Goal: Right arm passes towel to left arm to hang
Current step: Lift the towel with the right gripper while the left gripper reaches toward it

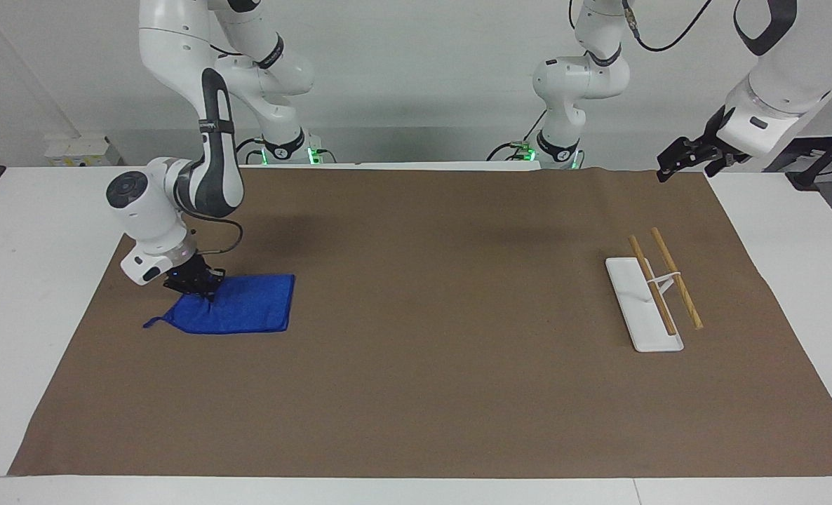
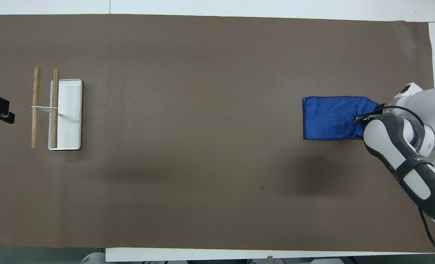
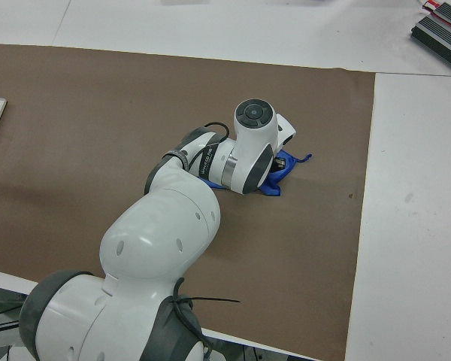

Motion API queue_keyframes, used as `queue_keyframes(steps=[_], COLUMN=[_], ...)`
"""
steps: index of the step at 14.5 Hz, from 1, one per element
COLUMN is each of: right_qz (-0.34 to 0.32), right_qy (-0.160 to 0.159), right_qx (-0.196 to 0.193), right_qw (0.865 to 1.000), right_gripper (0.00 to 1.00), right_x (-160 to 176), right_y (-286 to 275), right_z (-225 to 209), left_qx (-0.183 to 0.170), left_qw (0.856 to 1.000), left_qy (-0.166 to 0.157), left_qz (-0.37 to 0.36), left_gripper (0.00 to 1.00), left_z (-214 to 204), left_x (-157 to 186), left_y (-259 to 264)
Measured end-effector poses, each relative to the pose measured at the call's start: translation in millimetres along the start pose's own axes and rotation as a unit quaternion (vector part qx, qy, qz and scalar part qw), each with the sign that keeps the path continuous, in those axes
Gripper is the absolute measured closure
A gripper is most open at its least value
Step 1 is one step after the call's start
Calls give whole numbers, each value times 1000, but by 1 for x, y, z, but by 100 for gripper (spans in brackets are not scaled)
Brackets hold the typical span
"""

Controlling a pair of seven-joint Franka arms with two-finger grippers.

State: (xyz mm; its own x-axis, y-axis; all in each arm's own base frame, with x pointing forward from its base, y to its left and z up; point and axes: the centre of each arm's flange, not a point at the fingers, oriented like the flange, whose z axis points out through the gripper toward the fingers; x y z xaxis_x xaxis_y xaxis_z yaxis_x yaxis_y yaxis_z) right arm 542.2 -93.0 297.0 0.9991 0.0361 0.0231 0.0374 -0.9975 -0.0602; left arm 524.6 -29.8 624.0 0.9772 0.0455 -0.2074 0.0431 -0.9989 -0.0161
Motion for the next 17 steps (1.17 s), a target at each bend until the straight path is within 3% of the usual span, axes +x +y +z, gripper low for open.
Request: queue_keyframes(steps=[4,8,12,15,17], right_qz=[50,128,217,294,339], right_qy=[-24,-51,-57,-65,-61], right_qx=[23,30,38,88,123], right_qw=[998,990,974,950,931], right_gripper=[96,96,96,96,96], right_x=[15,24,22,6,-2], right_y=[-45,-147,-252,-347,-395], right_z=[-50,-109,-145,-173,-189], left_qx=[-24,-92,-172,-239,-262], left_qw=[995,969,909,845,809], left_qy=[8,2,-24,-65,-86], left_qz=[-92,-230,-379,-474,-520], left_gripper=[0,0,0,0,0], left_z=[0,10,35,47,55], left_x=[3,10,7,-1,-8], left_y=[3,19,34,43,45])
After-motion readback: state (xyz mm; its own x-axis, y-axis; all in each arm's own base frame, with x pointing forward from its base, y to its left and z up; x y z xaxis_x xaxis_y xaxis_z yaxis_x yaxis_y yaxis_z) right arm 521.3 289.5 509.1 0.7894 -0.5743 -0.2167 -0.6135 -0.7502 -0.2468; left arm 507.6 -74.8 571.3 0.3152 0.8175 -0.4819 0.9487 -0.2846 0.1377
